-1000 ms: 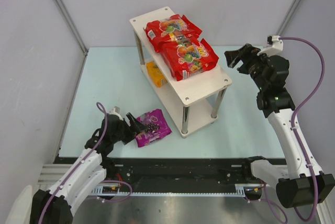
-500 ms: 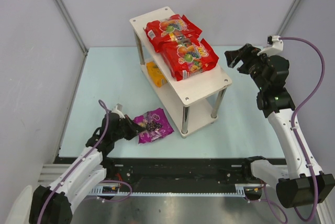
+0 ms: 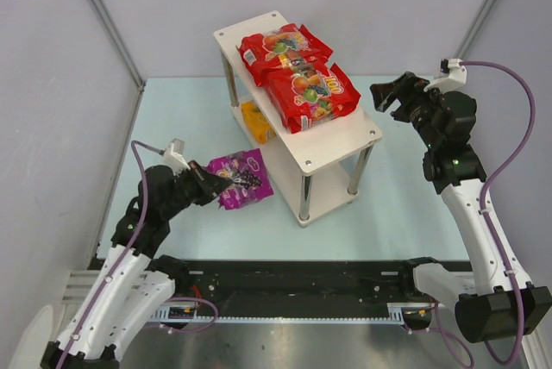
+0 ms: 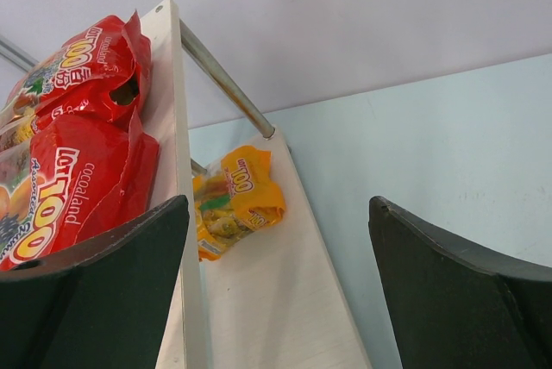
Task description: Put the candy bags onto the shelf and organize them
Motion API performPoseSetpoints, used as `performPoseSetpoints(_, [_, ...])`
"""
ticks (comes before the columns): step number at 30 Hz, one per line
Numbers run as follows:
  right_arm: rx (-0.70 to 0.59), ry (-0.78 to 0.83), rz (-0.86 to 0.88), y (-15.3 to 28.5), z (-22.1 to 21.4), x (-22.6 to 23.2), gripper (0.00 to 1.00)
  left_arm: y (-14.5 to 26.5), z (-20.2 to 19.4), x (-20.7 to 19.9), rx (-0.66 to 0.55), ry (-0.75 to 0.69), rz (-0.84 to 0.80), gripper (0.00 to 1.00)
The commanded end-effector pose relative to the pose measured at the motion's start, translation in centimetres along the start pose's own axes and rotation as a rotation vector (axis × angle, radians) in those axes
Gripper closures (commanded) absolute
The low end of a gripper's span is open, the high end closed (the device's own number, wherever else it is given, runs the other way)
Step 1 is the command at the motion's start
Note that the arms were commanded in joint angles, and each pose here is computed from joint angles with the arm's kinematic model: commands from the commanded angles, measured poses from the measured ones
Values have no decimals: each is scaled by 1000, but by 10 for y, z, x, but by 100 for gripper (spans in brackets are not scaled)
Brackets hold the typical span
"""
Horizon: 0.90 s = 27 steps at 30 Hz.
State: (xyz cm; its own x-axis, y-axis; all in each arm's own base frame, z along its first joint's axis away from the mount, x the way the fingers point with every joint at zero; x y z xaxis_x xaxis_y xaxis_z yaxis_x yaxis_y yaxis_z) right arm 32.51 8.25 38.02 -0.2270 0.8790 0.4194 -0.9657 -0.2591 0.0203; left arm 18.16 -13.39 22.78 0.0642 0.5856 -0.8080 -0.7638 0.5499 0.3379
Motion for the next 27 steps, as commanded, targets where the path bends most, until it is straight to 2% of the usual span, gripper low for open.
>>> performPoseSetpoints(1, [-25, 0, 17, 3, 7, 4, 11, 28, 30, -15, -112, -112, 96, 100])
performPoseSetpoints(3, [-20, -2, 20, 2, 6, 5, 11, 38, 33, -1, -131, -142, 217, 100])
performPoseSetpoints(4, [-21, -3, 24, 2, 6, 6, 11, 44, 37, -6, -139, -159, 221, 100])
performPoseSetpoints(6, [-17, -6, 22, 2, 5, 5, 11, 45, 35, 0, -93, -213, 270, 100])
performPoseSetpoints(10, [-12, -14, 25, 1, 4, 5, 11, 41, 35, -7, 2, -319, 251, 100])
performPoseSetpoints(14, [-10, -13, 30, 2, 4, 6, 11, 43, 44, -14, 24, -437, 247, 100])
performPoseSetpoints(20, [-1, -13, 18, 1, 2, 4, 11, 55, 52, -37, 32, -718, 97, 100])
performPoseSetpoints(23, [4, -16, 24, 1, 1, 5, 11, 54, 50, -46, 32, -788, 11, 100])
performPoseSetpoints(27, [1, -14, 24, 1, 1, 5, 10, 44, 43, -48, 104, -840, -56, 100])
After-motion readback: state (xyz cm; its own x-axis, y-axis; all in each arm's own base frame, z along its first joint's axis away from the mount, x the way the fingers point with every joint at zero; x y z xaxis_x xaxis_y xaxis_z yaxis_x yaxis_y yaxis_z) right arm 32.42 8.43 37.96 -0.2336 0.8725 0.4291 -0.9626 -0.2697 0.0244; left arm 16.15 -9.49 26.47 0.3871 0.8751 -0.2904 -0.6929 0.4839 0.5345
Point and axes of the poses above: each gripper's point midway between its finger pads, its own y axis back along the fingers, its own x axis along the line the jaws close on, z = x × y, the point moved 4 cm from there along y, back along the fingers, and after that the axes turned 4 degrees about y, right-handed, at the moved point
